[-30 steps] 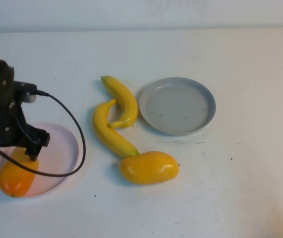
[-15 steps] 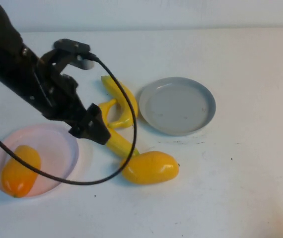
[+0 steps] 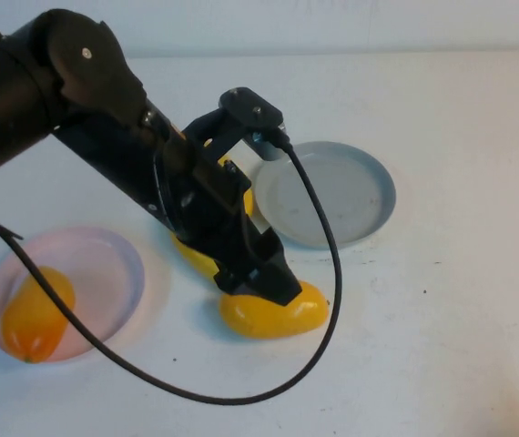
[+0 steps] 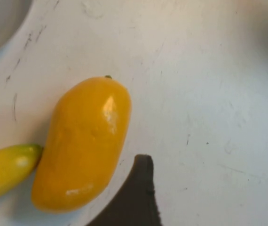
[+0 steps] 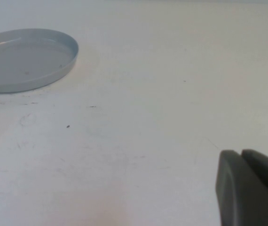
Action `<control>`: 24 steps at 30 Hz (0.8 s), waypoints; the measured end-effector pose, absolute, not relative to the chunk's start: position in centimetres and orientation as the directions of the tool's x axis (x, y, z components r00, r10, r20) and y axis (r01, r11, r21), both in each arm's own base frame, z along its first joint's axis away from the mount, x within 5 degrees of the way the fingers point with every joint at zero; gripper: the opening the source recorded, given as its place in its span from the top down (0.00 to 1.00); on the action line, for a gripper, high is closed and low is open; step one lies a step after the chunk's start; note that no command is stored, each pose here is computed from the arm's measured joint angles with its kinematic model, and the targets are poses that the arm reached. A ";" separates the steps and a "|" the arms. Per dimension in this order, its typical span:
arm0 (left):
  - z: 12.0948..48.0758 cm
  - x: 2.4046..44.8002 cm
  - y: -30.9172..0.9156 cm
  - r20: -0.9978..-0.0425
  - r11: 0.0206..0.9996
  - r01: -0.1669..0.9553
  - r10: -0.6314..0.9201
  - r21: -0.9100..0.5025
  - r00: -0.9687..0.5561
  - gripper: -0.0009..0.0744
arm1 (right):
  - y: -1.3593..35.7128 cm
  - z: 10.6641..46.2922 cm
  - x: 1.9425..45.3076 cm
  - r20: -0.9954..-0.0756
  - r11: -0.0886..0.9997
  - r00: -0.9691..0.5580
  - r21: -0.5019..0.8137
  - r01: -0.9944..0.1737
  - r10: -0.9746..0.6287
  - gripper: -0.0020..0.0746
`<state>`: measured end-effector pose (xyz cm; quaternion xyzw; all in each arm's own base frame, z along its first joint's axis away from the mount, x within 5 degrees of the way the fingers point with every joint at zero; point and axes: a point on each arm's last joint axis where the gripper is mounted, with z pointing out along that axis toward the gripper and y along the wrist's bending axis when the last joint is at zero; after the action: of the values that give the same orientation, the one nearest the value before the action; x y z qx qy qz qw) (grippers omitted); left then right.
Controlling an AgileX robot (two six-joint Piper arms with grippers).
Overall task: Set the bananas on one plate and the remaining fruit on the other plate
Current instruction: Put one type of fruit in the left plate
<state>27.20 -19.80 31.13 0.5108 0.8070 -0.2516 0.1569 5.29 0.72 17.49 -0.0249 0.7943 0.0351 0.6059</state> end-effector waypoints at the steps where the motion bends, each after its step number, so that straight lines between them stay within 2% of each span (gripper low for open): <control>1: 31.2 27.2 -19.8 -0.515 0.353 0.902 0.741 -0.246 -0.431 0.10 | 0.7 17.5 5.3 -0.964 0.996 -0.264 0.026 -0.082 0.003 1.00; 6: 30.9 28.0 -20.6 -0.562 0.383 0.884 0.683 -0.266 -0.465 0.10 | 0.7 17.5 5.3 -0.964 0.996 -0.264 0.026 -0.082 0.003 1.00; 9: 29.9 28.3 -21.4 -0.567 0.353 0.902 0.703 -0.247 -0.430 0.10 | 0.7 17.5 5.3 -0.964 0.996 -0.264 0.026 -0.082 0.003 1.00; 12: 28.6 27.7 -22.6 -0.510 0.271 0.949 0.801 -0.160 -0.314 0.10 | 0.7 17.5 5.3 -0.964 0.996 -0.264 0.026 -0.082 0.003 1.00; 15: 27.6 26.6 -23.7 -0.394 0.161 0.987 0.906 -0.020 -0.156 0.10 | 0.7 17.5 5.3 -0.964 0.996 -0.264 0.026 -0.082 0.003 1.00; 17: 27.4 26.4 -24.2 -0.352 0.109 0.992 0.933 0.067 -0.079 0.10 | 0.7 17.5 5.3 -0.964 0.996 -0.264 0.026 -0.082 0.003 1.00; 24: 27.4 26.9 -24.8 -0.344 0.065 0.981 0.939 0.182 0.002 0.10 | 0.7 17.5 5.3 -0.964 0.996 -0.264 0.026 -0.082 0.003 1.00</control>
<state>26.86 -24.80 27.38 0.6815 0.7043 -0.0551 0.1907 5.29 0.72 17.49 -0.0249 0.7943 0.0351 0.6059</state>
